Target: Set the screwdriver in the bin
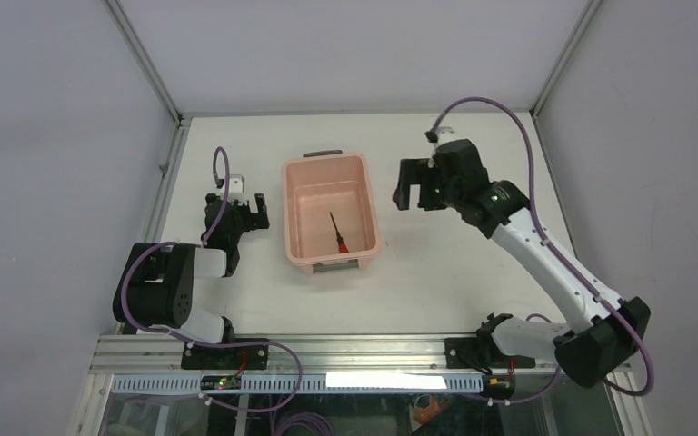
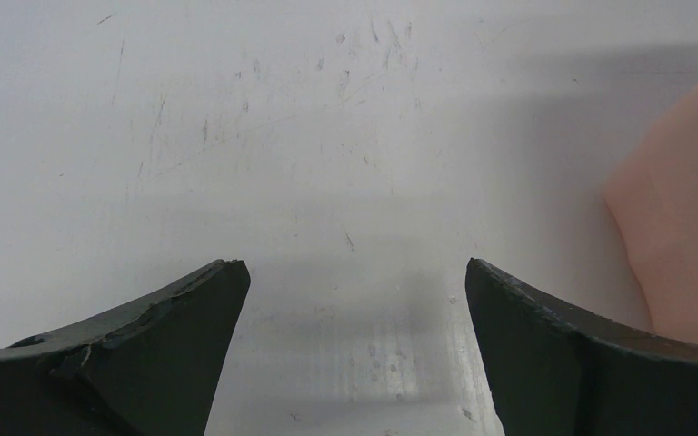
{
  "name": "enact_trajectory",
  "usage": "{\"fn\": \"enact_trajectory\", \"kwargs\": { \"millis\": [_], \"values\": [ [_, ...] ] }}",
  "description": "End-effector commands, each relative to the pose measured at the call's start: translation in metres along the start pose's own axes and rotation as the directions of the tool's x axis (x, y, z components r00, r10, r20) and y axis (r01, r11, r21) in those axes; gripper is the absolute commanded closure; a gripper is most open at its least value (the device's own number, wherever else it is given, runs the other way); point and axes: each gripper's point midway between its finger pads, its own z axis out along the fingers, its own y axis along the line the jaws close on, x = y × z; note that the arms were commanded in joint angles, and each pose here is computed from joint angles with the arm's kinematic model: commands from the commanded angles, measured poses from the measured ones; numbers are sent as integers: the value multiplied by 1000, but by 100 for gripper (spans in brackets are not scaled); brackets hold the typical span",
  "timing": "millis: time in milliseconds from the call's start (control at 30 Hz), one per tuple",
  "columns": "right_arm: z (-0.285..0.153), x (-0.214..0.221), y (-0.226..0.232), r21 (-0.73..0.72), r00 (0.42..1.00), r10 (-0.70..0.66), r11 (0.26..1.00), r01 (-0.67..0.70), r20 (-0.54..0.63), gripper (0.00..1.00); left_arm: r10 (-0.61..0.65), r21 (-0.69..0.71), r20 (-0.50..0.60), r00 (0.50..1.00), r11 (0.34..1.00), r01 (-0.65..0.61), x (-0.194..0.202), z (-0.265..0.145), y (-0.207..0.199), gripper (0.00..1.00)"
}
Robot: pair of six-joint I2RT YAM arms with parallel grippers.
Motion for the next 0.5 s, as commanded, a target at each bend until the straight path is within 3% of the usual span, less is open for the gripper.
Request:
{"fn": "enact_trajectory", "kwargs": {
  "millis": [0, 167, 467],
  "values": [
    [3, 21, -68, 126, 980, 188, 973, -194, 58, 1, -26, 12, 99, 995, 1000, 25, -31, 6, -6, 1],
    [15, 70, -124, 170, 914, 402, 899, -404, 47, 1, -26, 13, 99, 995, 1000, 25, -30, 6, -6, 1],
    [30, 109, -153, 276, 916, 399, 878, -391, 28, 1, -26, 13, 100, 995, 1000, 25, -31, 6, -6, 1]
  ]
}}
